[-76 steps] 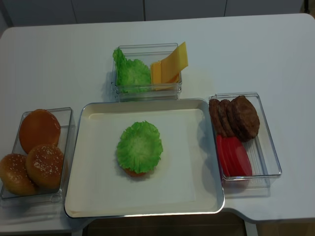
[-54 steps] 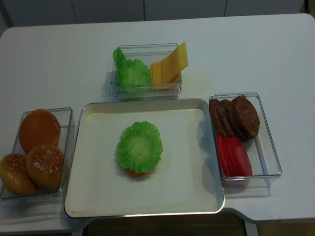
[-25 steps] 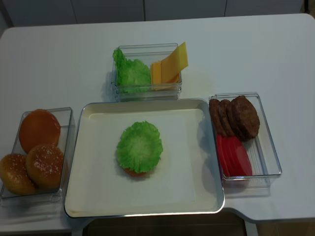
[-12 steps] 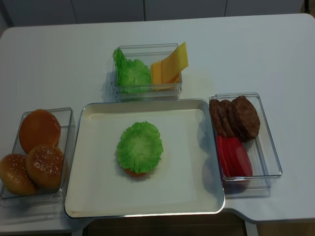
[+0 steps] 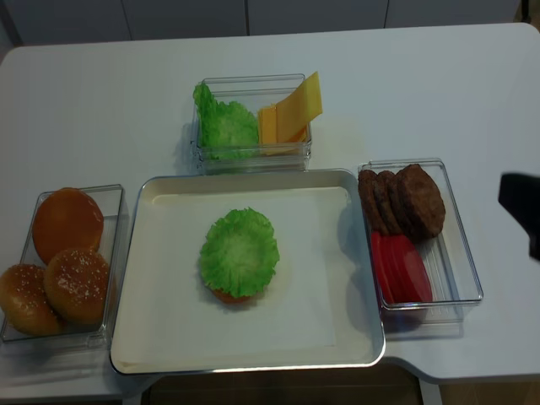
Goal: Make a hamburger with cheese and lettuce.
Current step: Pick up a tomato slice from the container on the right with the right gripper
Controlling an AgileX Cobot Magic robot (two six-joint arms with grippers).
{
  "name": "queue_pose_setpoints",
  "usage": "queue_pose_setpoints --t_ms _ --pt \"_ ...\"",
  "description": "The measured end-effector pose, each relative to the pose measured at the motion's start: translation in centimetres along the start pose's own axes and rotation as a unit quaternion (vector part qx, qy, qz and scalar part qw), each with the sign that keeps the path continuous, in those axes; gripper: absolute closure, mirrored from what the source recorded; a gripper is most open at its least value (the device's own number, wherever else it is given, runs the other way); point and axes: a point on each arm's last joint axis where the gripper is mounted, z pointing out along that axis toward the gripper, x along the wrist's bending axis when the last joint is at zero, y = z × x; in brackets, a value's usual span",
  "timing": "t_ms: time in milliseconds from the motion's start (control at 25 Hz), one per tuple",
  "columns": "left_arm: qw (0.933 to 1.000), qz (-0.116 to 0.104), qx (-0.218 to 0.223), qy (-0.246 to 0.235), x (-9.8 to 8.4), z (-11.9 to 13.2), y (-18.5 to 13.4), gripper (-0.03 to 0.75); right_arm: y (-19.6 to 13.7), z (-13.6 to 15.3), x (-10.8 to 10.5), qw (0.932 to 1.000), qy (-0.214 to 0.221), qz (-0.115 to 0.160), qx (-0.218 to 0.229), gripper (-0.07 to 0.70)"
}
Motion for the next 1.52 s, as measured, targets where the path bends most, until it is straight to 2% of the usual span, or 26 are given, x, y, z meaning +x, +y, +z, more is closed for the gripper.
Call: queue_pose_setpoints --t_ms 240,440,600,720,880,1040,1120,1280,1520 --pt "1.0 0.0 0.0 0.0 0.0 0.0 0.0 0.429 3.0 3.8 0.6 0.9974 0.031 0.024 0.061 0.244" --pt "1.0 0.0 0.0 0.0 0.0 0.0 0.0 0.429 3.8 7.6 2.1 0.9912 0.057 0.005 0.119 0.243" --pt "1.0 0.0 0.0 0.0 0.0 0.0 0.0 0.429 3.1 11.0 3.4 0.9829 0.049 0.0 0.177 0.244" --pt "1.0 0.0 0.0 0.0 0.0 0.0 0.0 0.429 2.7 12.8 4.9 0.9746 0.031 -0.018 0.221 0.243" --pt "1.0 0.0 0.0 0.0 0.0 0.0 0.0 0.429 2.0 15.1 6.2 0.9578 -0.029 -0.041 0.283 0.244" --pt "1.0 0.0 0.0 0.0 0.0 0.0 0.0 0.429 1.1 17.3 7.0 0.9364 -0.073 -0.059 0.338 0.244" --pt "1.0 0.0 0.0 0.0 0.0 0.0 0.0 0.429 0.6 18.3 7.4 0.9288 -0.079 -0.063 0.356 0.244" --pt "1.0 0.0 0.0 0.0 0.0 0.0 0.0 0.429 -0.3 19.7 7.9 0.9192 -0.084 -0.067 0.379 0.244" --pt "1.0 0.0 0.0 0.0 0.0 0.0 0.0 0.429 -1.8 21.1 7.5 0.8948 -0.113 -0.079 0.425 0.244"
